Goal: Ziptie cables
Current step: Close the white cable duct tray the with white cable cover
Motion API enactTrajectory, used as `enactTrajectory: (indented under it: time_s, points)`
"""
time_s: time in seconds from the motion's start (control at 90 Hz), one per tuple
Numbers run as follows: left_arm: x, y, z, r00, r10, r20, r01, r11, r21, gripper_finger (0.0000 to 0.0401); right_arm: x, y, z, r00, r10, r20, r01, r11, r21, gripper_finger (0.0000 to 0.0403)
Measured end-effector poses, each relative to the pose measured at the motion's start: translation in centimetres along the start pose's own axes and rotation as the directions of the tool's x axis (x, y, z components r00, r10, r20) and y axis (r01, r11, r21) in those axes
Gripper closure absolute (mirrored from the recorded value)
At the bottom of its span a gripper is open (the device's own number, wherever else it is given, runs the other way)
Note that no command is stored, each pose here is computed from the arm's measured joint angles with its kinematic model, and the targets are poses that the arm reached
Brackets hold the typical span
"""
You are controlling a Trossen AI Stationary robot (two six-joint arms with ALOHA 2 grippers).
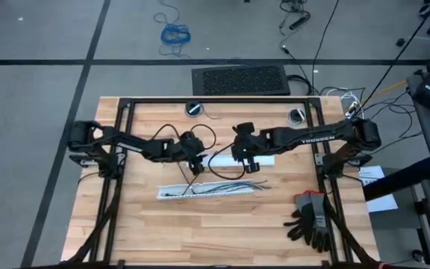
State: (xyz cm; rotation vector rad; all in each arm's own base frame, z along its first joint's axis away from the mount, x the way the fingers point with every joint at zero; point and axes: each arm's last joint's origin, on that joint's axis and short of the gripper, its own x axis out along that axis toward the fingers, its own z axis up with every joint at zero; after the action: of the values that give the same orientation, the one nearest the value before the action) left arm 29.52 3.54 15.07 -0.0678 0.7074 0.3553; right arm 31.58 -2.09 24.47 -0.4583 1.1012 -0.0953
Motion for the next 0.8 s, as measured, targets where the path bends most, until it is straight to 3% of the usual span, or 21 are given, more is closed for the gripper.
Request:
enactTrajectory:
  time_s: [0.2, 0.322, 0.489, 0.622, 0.8]
  points:
    - [-2.2, 0.3, 1.9, 0.996, -0.006, 0.086, 0.008, 1.000, -0.022, 0.0262, 2.7, -0.7, -2.9, 0.981, 0.193, 0.014, -0.193, 0.973, 0.130, 0.0403]
    - [-3.3, 0.5, 2.5, 0.992, -0.009, 0.128, 0.011, 1.000, -0.018, 0.0262, 4.6, -0.9, -4.9, 0.976, 0.212, 0.046, -0.217, 0.962, 0.167, 0.0387]
    - [-3.6, 0.5, 2.7, 0.990, -0.009, 0.138, 0.010, 1.000, -0.007, 0.0262, 6.4, -1.3, -6.8, 0.977, 0.203, 0.066, -0.212, 0.953, 0.214, 0.0324]
    - [-3.2, 0.4, 2.4, 0.993, -0.007, 0.120, 0.008, 1.000, -0.004, 0.0262, 7.9, -1.3, -7.9, 0.975, 0.220, 0.014, -0.217, 0.946, 0.241, 0.0282]
    - [-2.5, 0.3, 2.1, 0.995, -0.005, 0.101, 0.011, 0.999, -0.052, 0.0262, 10.2, -1.1, -8.5, 0.956, 0.293, -0.007, -0.280, 0.922, 0.266, 0.0274]
